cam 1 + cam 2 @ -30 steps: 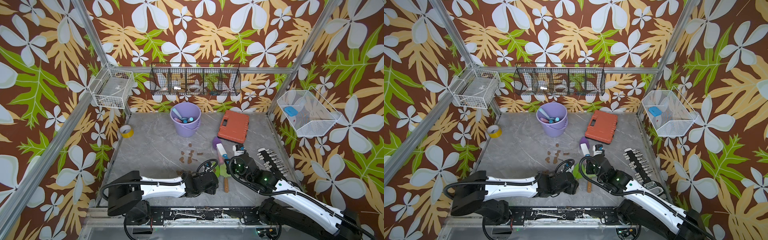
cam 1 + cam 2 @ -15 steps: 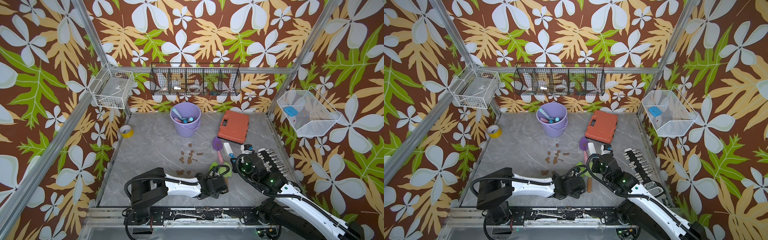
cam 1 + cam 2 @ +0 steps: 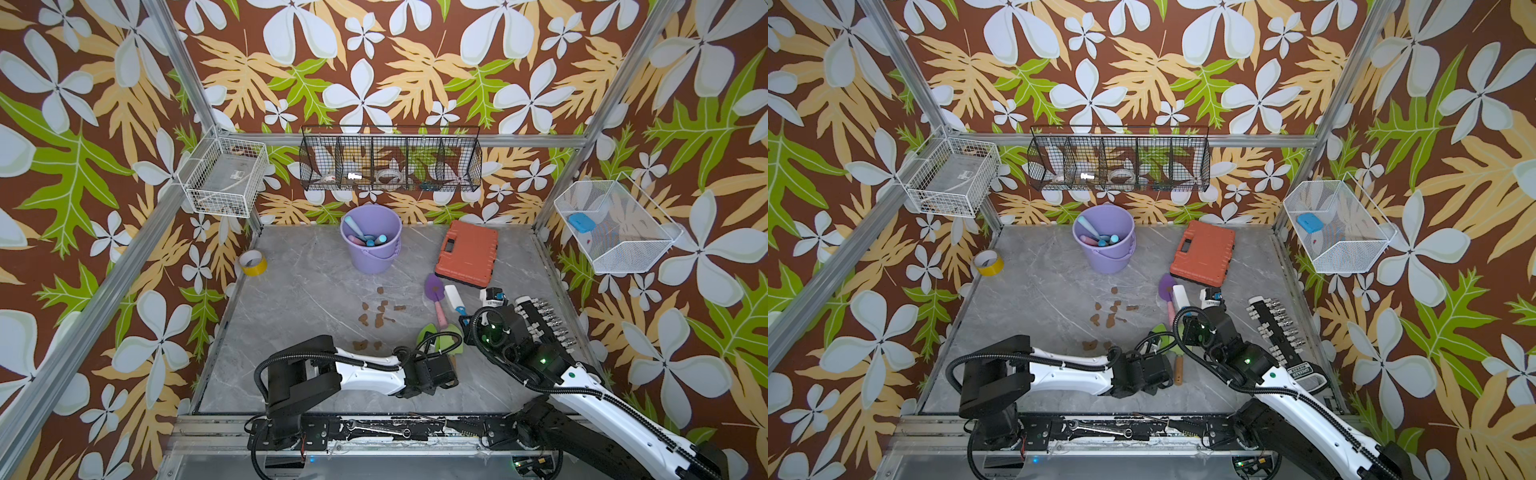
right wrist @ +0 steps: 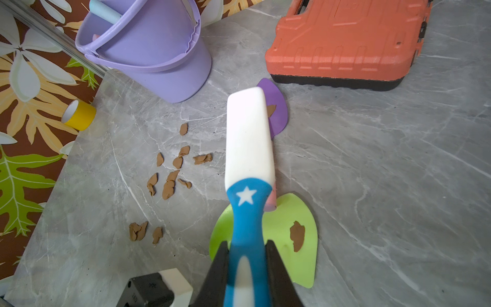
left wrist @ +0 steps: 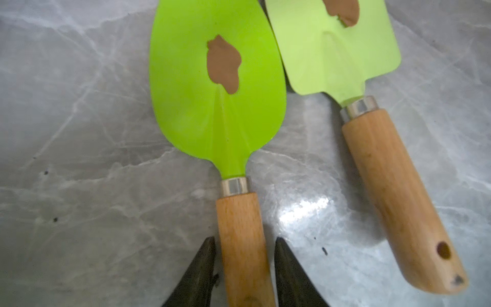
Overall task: Brush the soil off the hand trowel and place it into the bucket
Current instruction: Pick up the hand trowel from the center of the board, then brush off the soil from the hand trowel.
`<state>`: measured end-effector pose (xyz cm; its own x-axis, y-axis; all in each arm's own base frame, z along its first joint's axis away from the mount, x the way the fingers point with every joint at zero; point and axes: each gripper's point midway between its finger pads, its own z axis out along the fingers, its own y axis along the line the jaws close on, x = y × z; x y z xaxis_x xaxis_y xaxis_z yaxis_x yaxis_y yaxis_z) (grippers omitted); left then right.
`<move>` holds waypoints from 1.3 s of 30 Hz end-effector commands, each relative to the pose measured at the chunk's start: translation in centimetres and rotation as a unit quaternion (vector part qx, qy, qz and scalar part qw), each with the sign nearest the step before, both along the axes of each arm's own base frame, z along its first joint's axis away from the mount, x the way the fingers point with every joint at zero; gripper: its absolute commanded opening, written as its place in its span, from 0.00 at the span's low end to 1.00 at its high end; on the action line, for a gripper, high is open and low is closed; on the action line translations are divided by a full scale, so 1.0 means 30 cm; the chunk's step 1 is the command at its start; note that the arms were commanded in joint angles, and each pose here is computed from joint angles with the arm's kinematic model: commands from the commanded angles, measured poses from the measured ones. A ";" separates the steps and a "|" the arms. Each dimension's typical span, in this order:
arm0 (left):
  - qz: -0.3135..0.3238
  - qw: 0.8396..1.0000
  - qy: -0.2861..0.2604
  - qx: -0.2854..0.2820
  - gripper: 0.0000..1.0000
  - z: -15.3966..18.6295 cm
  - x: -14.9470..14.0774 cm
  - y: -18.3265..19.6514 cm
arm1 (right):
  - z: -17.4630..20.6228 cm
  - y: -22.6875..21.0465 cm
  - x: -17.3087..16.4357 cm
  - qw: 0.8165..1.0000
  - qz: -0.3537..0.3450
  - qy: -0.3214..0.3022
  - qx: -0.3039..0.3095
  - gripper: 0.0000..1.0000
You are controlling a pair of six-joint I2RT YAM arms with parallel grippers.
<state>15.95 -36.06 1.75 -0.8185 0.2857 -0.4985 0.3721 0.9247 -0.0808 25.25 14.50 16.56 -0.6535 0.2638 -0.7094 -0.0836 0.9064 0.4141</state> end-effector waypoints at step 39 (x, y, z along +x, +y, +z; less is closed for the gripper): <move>0.016 0.995 0.056 -0.085 0.00 0.357 0.105 0.519 | 0.290 0.462 -0.078 0.955 0.291 0.003 0.051 0.00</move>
<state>18.77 -20.75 12.56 -0.8837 0.1637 -0.4386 0.3163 0.8994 -0.3017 23.35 27.64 25.83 -0.7148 -0.0196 -0.6990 -0.5375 0.6550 0.5312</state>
